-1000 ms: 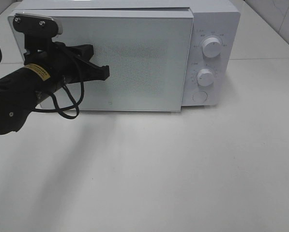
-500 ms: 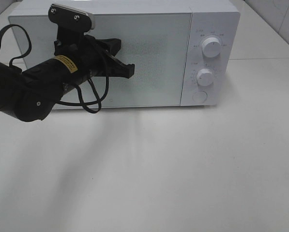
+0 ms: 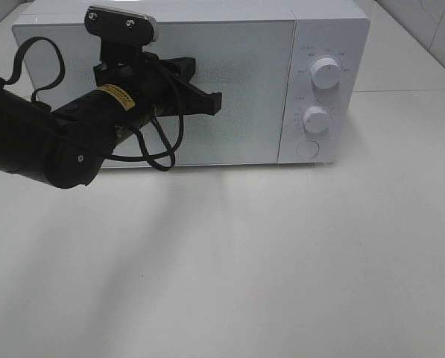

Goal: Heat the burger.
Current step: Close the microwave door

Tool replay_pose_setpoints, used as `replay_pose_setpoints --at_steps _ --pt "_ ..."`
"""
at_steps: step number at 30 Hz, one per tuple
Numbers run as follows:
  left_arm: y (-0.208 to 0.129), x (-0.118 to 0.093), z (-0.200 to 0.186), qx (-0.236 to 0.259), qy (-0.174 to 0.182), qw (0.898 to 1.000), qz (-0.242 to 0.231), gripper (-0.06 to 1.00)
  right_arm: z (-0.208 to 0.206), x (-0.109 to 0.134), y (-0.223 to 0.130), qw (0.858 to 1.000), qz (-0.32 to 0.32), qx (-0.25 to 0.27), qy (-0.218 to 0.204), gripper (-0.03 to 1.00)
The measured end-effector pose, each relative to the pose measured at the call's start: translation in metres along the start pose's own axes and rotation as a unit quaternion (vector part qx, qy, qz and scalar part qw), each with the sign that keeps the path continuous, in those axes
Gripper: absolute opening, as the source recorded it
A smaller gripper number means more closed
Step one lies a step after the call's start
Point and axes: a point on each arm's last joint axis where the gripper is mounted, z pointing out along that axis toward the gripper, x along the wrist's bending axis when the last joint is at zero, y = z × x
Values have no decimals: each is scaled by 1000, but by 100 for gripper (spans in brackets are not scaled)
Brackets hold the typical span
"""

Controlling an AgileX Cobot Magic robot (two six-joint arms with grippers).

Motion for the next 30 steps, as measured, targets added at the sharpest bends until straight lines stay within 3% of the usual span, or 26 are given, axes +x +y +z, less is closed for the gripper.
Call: replay_pose_setpoints --at_steps 8,13,22,23,24,25,26,27,29,30 --pt "4 -22 -3 7 -10 1000 -15 0 0 0 0 1000 0 0 0 49" --pt "12 -42 -9 16 -40 999 20 0 0 0 0 1000 0 0 0 49" --pt "19 -69 -26 95 -98 989 57 0 0 0 0 1000 0 0 0 49" --pt "20 -73 -31 129 -113 983 64 0 0 0 0 1000 0 0 0 49" --pt "20 -73 -31 129 -113 983 64 0 0 0 0 1000 0 0 0 49" --pt "17 -75 -37 172 -129 974 73 0 0 0 0 1000 0 0 0 49" --pt "17 -75 -37 172 -129 974 73 0 0 0 0 1000 0 0 0 49" --pt "17 -76 -43 209 -142 964 80 0 0 0 0 1000 0 0 0 49" --pt "18 -76 -46 223 -147 960 82 0 0 0 0 1000 0 0 0 49" --pt "21 -76 -53 255 -155 951 81 0 0 0 0 1000 0 0 0 49"
